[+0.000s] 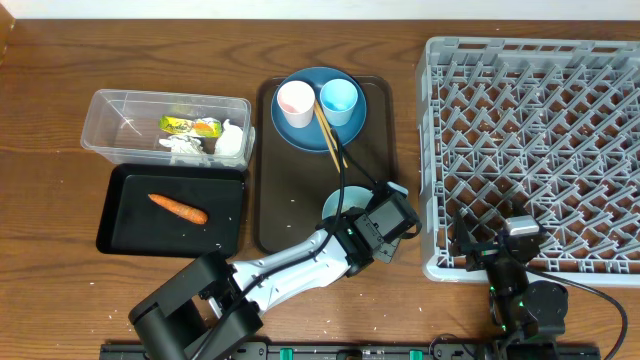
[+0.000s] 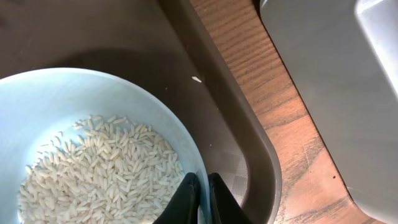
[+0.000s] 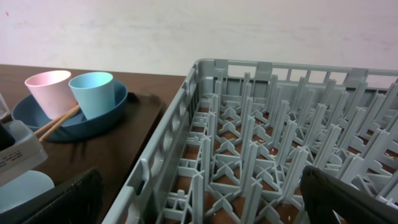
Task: Sort waste into correct bins and load items into the dishwasher rack
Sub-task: 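Lower the left gripper and grip the rim of the rice bowl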
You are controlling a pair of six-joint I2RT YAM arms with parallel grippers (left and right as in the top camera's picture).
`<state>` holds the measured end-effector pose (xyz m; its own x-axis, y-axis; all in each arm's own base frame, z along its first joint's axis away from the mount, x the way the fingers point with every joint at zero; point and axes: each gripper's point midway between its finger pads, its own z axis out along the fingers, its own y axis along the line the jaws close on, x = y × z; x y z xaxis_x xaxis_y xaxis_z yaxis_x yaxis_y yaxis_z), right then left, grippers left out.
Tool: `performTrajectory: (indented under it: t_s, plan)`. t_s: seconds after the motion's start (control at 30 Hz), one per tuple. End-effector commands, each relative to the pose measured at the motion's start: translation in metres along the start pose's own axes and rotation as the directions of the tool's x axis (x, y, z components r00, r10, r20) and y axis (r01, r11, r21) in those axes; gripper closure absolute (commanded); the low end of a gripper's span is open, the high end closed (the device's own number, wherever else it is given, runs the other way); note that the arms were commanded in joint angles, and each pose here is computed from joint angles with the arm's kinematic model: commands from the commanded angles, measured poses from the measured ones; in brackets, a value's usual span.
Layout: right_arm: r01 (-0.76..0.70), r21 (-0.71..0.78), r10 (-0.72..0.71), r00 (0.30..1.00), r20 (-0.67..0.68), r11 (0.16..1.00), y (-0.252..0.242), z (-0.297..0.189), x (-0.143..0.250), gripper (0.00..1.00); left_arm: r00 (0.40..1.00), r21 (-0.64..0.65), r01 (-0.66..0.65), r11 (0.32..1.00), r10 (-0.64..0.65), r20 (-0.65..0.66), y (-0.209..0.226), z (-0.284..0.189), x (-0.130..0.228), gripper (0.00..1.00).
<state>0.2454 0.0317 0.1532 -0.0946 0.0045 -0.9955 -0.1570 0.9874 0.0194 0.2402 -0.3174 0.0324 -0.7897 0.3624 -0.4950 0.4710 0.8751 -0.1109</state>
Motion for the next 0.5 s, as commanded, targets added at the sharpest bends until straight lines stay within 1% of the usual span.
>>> performTrajectory:
  t_s: [0.0, 0.17, 0.3, 0.47]
  plan:
    - [0.012, -0.007, -0.012, 1.0, 0.002, 1.0, 0.0016, -0.0002, 0.0002, 0.01, 1.0, -0.004, 0.001, 1.0, -0.001, 0.017, 0.0002, -0.0007, -0.0082, 0.93]
    - [0.012, -0.007, -0.012, 1.0, 0.002, 1.0, 0.0016, -0.0002, 0.0002, 0.01, 1.0, -0.007, -0.024, 1.0, 0.024, 0.011, 0.0006, -0.0007, -0.0067, 0.94]
    - [0.012, -0.007, -0.012, 1.0, 0.002, 1.0, 0.0016, -0.0002, 0.0002, 0.01, 0.997, -0.01, -0.071, 0.997, 0.071, 0.005, 0.0013, -0.0007, -0.0053, 0.94]
    - [0.012, -0.007, -0.012, 1.0, 0.002, 1.0, 0.0016, -0.0002, 0.0002, 0.01, 0.997, -0.009, -0.072, 0.997, 0.072, 0.005, 0.0013, -0.0007, -0.0054, 0.94]
